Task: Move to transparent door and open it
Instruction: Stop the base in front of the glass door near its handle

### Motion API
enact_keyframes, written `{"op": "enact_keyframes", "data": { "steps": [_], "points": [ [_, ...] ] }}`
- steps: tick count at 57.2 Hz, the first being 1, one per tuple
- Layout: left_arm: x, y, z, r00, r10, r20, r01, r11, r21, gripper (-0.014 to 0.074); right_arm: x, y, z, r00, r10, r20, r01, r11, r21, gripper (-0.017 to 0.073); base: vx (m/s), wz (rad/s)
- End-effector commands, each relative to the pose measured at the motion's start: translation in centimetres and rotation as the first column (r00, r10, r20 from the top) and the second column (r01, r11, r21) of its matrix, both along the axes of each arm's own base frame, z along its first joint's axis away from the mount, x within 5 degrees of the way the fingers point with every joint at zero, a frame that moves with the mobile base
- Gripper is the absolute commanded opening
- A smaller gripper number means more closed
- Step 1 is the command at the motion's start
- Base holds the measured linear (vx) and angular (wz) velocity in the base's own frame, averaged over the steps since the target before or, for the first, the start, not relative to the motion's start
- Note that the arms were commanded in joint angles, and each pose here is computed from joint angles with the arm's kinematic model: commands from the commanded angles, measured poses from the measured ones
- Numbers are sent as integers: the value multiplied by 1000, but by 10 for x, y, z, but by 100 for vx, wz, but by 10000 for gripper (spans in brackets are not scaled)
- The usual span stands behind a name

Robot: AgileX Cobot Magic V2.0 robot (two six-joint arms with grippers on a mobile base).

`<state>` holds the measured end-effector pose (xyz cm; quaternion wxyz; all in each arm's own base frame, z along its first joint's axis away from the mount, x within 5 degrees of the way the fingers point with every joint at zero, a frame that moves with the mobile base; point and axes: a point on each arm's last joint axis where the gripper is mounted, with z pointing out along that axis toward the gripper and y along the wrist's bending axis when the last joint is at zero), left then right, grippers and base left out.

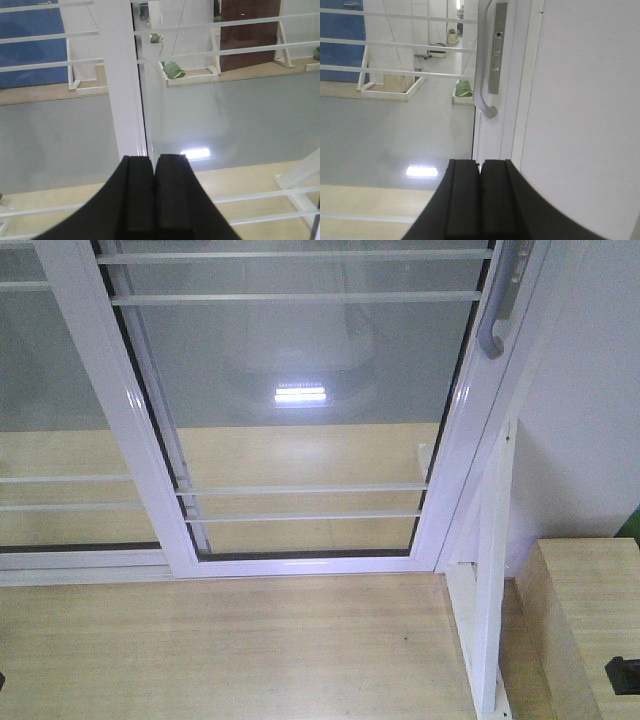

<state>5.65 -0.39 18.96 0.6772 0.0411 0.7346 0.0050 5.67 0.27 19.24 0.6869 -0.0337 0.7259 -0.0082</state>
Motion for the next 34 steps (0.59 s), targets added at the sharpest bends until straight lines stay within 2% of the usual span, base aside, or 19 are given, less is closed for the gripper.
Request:
{"op": "enact_keyframes", "data": {
  "steps": [1, 17, 34],
  "points": [
    [0, 1, 3, 996, 14, 83, -12, 1000, -23, -3, -1, -1, 7, 996, -19, 91, 18, 1000, 4, -1, 35, 0],
    [0, 1, 3, 996, 14, 83, -12, 1000, -23, -3, -1, -1, 7, 996, -19, 91, 18, 1000, 4, -1, 27, 1],
    [0, 1, 3, 997, 14, 78, -13, 1000, -23, -3, 0, -2, 7, 996, -20, 83, 19, 1000, 4, -1, 13, 2]
  ]
}}
